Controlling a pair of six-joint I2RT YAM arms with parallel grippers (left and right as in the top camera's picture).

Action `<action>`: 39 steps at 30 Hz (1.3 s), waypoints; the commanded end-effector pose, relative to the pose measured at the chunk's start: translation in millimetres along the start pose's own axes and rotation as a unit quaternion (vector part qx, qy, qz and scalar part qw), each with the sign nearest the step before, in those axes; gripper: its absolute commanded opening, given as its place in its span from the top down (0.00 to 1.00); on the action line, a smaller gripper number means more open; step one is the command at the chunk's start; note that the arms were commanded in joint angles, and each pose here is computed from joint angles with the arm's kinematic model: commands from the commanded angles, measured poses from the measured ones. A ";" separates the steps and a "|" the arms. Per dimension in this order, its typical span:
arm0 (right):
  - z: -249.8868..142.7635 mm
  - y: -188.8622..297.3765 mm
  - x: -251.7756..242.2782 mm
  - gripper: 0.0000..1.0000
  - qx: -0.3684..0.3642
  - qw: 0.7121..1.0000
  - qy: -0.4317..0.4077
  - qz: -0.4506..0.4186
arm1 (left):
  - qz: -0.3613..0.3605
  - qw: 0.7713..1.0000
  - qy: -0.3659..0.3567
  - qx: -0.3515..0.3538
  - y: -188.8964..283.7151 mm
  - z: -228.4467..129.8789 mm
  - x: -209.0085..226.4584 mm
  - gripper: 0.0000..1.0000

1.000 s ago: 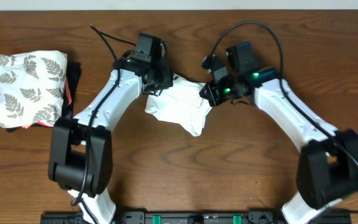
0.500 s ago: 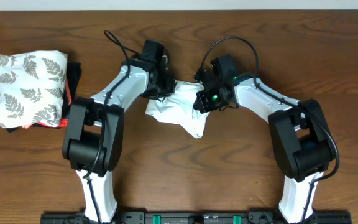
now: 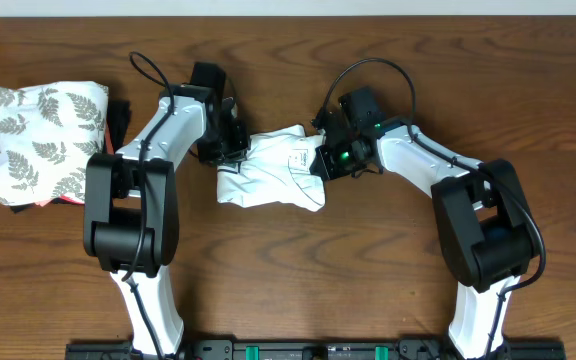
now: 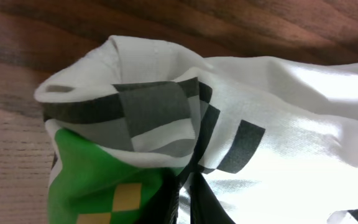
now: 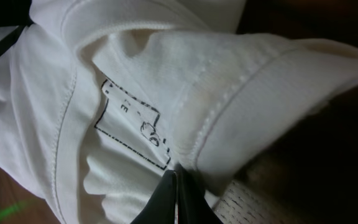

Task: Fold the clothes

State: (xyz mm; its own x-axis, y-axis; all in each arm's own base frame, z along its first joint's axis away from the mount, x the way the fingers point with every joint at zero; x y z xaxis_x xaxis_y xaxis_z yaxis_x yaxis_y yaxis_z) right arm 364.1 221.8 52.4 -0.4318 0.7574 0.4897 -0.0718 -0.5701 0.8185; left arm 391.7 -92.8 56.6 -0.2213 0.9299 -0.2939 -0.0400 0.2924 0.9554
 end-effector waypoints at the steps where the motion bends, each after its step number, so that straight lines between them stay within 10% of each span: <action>1: -3.8 -4.0 -17.1 0.96 0.007 0.999 -0.024 -0.033 | 0.131 0.990 0.004 0.050 -40.5 -16.6 63.1 0.87; 11: -5.0 -3.8 -17.4 0.97 0.010 0.999 -0.026 -0.033 | 0.098 0.994 -0.025 -0.046 42.7 7.7 27.4 0.83; 20: -4.2 2.0 -9.1 0.98 0.010 1.000 -0.004 0.007 | 0.050 0.981 -0.051 -0.181 144.5 0.5 -2.3 0.59; 39: 74.0 40.5 65.6 0.99 -0.111 0.979 0.132 0.111 | 0.016 0.998 -0.017 -0.055 97.4 -50.2 11.6 0.60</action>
State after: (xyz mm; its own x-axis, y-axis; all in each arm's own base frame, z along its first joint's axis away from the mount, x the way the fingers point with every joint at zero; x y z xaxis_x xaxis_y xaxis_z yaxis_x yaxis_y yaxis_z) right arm 406.4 257.0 141.1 -0.6612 0.5468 0.5138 -0.1644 -0.7737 0.6118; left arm 343.3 -63.0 161.9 -0.1736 0.9526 -0.2499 -0.1831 0.2181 0.9586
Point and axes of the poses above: each gripper's point midway between its finger pads, its own y axis back along the fingers, its own x axis along the line the jaws close on, z = x × y, the point moved 5 cm from there along y, back along the fingers, and after that the axes turned 3 degrees about y, right-handed, at the moved point
